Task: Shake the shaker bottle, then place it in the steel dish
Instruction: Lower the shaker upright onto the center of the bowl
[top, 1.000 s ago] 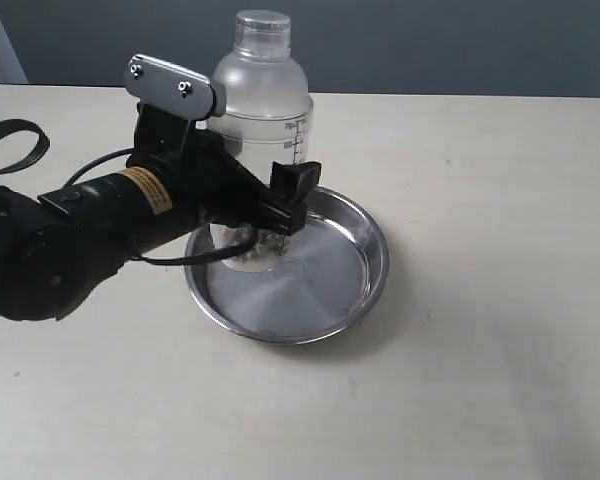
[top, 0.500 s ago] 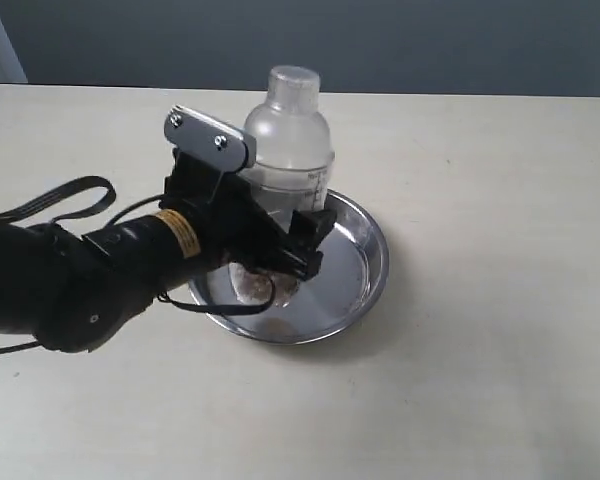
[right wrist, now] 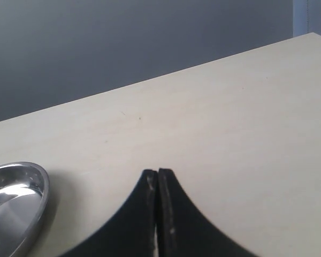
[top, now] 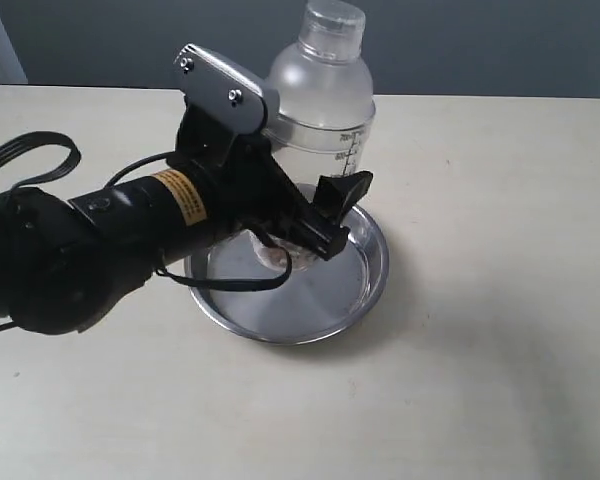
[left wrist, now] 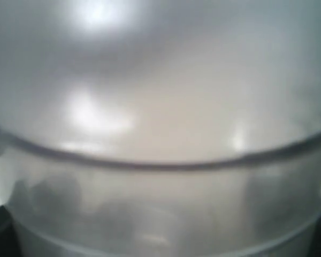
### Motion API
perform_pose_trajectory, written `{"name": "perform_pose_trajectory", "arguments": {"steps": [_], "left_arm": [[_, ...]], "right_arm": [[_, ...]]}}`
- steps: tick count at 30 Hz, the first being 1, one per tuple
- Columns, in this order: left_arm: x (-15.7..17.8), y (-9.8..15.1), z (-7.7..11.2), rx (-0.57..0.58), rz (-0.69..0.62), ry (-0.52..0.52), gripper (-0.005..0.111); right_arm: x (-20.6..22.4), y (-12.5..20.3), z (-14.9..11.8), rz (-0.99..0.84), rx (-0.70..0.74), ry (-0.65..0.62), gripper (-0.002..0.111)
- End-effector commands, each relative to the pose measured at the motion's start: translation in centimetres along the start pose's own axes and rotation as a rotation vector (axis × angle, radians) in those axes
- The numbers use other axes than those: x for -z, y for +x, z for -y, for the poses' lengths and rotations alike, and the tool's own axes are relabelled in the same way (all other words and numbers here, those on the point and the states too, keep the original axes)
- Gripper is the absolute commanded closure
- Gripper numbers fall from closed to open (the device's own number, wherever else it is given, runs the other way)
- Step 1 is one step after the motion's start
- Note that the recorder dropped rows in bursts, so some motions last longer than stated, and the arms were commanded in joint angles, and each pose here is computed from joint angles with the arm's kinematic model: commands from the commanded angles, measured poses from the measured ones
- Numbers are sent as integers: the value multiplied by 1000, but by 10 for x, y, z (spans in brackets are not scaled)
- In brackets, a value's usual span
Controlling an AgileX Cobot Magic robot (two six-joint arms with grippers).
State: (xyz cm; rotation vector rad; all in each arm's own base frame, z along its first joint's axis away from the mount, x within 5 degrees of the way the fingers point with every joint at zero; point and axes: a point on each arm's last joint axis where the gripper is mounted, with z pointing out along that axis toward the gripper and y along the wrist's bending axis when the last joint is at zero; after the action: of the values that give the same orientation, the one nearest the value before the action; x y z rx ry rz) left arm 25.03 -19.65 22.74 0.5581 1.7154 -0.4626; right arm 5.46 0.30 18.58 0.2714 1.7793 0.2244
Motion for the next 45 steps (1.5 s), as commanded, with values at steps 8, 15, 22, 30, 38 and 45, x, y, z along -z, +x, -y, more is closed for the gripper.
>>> {"name": "perform_pose_trajectory", "arguments": {"steps": [8,15,22,30,38,45], "left_arm": [[1,31,-5,68,134,-48,106],[5,37,-9,78,161,-87,106],[-5,55,-15,135,186,-151,106],[-17,88,-19,198,172,-190,106],[-26,102,-21,205,136,-213,106],[-30,106,-22,211,127,-226,106]], "right_arm": [[0,0,0,12,6,-2,109],[0,0,0,12,6,-2,109],[0,0,0,12,9,-1,109],[0,0,0,12,9,-1,109],[0,0,0,12,9,-1,109],[0,0,0,12,9,-1,109]]}}
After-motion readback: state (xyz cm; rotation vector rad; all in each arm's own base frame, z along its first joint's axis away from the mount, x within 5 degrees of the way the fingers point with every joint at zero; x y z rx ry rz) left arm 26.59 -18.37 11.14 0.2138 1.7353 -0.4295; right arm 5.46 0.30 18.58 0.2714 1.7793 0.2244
